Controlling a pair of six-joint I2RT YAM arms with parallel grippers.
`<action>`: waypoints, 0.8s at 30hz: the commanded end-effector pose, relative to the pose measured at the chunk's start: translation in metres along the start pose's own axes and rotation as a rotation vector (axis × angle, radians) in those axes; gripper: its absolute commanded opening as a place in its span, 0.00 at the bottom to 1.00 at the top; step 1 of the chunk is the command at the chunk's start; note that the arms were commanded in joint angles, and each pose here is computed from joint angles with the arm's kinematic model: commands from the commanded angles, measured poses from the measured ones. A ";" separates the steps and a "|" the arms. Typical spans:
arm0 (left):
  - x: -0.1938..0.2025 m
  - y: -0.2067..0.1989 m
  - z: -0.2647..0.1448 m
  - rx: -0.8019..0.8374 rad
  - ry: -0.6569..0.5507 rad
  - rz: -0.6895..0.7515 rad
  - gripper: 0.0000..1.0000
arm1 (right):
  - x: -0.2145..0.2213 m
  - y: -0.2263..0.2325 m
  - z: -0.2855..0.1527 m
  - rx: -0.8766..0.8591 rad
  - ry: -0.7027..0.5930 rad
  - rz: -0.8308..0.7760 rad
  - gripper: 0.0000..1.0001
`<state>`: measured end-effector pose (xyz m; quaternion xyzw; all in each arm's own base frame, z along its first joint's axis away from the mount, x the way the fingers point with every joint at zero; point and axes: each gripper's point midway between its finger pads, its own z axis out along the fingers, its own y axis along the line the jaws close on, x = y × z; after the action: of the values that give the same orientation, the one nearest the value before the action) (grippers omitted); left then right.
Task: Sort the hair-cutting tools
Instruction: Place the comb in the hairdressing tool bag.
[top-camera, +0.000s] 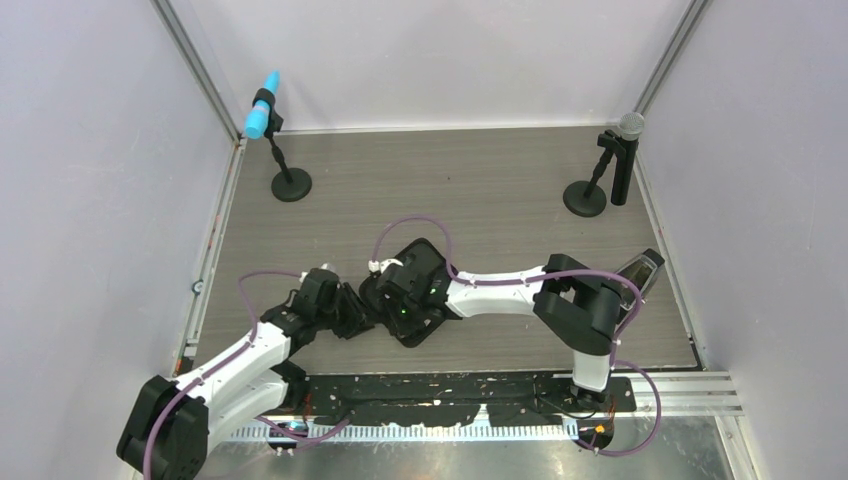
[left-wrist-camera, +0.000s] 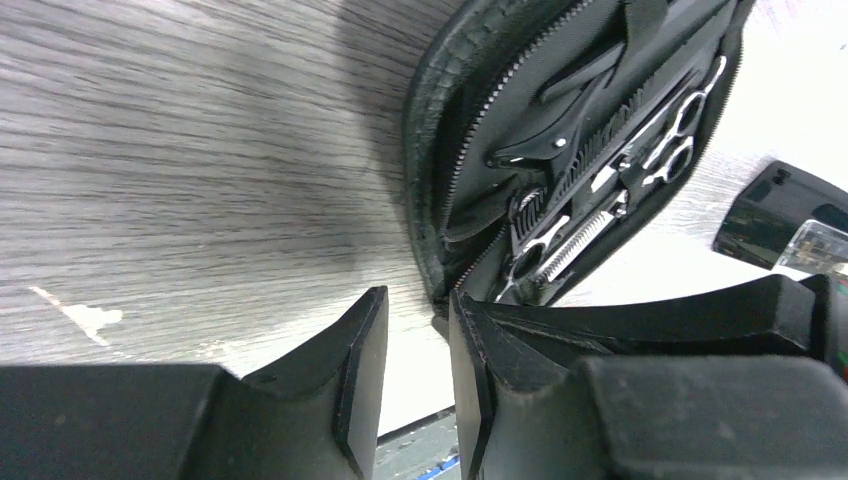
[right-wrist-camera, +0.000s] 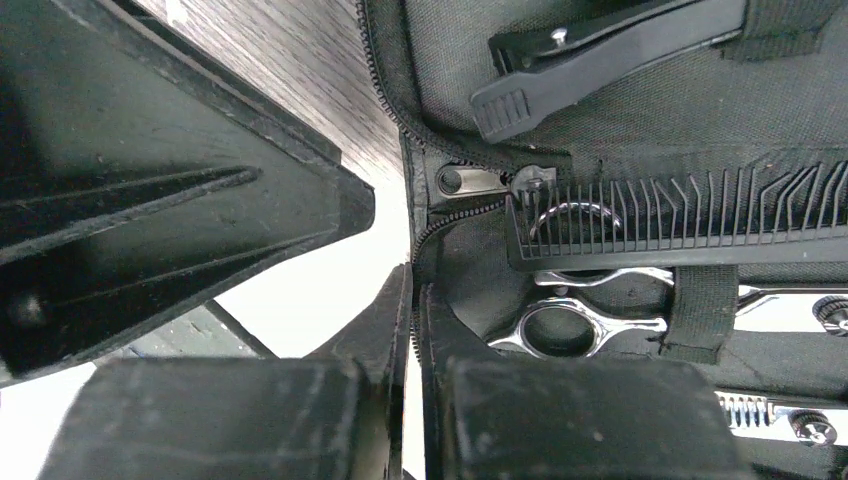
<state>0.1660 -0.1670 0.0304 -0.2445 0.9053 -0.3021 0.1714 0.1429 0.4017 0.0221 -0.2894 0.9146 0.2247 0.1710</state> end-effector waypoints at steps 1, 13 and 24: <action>-0.004 -0.028 -0.003 0.107 0.005 -0.019 0.31 | -0.010 0.021 -0.010 -0.116 -0.059 -0.025 0.06; -0.006 -0.029 0.004 0.085 0.018 -0.023 0.29 | -0.023 0.027 -0.033 -0.176 -0.153 -0.019 0.05; -0.009 -0.044 -0.006 0.151 -0.001 -0.049 0.21 | -0.023 0.029 -0.032 -0.213 -0.174 0.004 0.05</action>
<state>0.1683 -0.1785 0.0328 -0.2574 0.8971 -0.3261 0.1505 0.1334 0.4002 0.0405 -0.2934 0.8883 0.2960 0.1930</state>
